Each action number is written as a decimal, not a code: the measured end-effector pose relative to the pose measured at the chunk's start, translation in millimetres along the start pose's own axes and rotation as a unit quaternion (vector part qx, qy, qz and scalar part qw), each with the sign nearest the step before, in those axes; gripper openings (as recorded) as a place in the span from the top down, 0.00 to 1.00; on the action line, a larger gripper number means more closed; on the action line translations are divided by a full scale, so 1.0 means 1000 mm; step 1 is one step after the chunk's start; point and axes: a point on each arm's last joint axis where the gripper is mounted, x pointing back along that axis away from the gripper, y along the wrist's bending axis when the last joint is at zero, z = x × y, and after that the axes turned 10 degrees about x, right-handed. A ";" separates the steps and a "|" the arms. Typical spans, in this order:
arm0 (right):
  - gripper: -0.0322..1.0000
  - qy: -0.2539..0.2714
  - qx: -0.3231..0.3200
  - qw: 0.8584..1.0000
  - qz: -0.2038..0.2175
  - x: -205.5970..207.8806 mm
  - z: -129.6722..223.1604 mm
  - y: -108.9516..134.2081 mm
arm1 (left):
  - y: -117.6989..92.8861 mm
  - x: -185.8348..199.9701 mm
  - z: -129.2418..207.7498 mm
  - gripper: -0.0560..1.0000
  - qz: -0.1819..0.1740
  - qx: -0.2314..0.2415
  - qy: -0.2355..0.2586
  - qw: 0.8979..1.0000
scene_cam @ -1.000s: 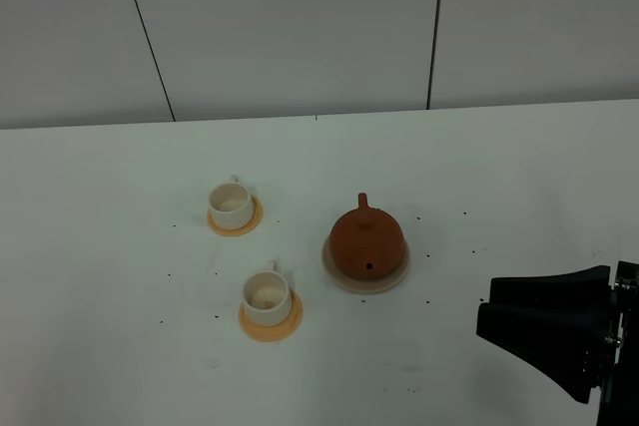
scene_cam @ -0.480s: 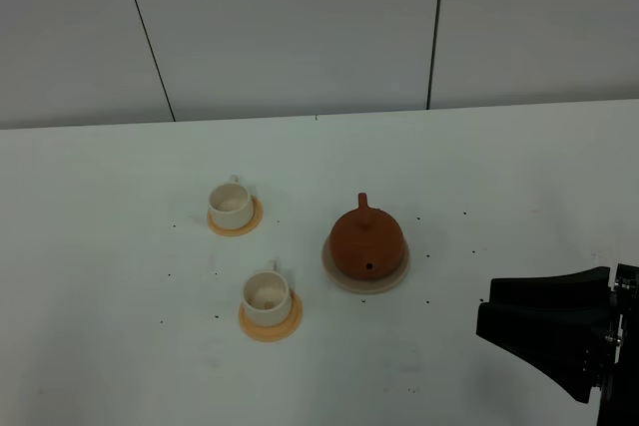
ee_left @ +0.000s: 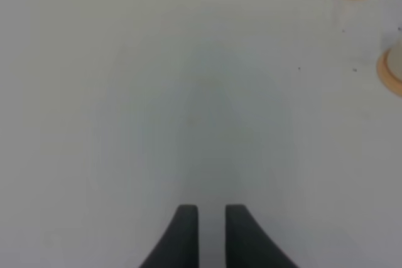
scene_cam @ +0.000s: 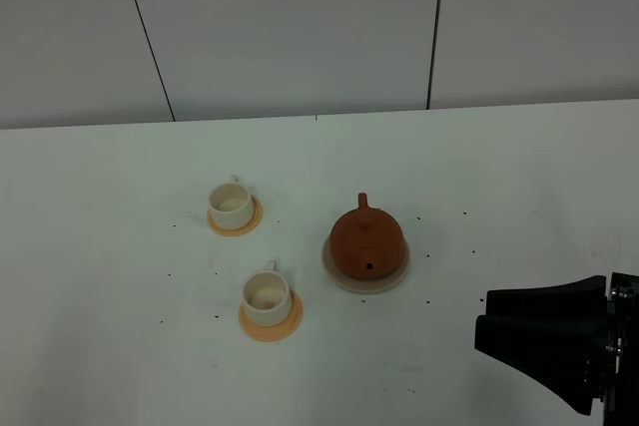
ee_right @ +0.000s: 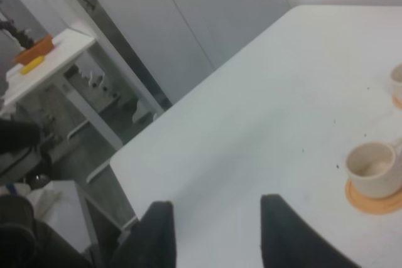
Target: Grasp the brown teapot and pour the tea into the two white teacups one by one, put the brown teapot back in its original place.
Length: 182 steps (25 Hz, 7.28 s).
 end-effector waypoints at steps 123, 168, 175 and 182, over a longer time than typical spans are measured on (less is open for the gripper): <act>0.73 0.455 0.781 0.349 -0.246 -0.290 0.017 -0.184 | 0.000 -0.003 0.000 0.73 0.002 -0.017 -0.006 1.000; 0.74 0.484 0.738 0.402 -0.245 -0.284 0.019 -0.183 | 0.000 -0.003 0.000 0.73 0.002 -0.017 -0.006 1.000; 0.74 0.489 0.724 0.419 -0.249 -0.281 0.018 -0.182 | 0.000 -0.003 0.000 0.73 0.002 -0.017 -0.006 1.000; 0.74 0.495 0.714 0.426 -0.254 -0.279 0.019 -0.181 | 0.000 -0.003 0.000 0.73 0.002 -0.017 -0.006 1.000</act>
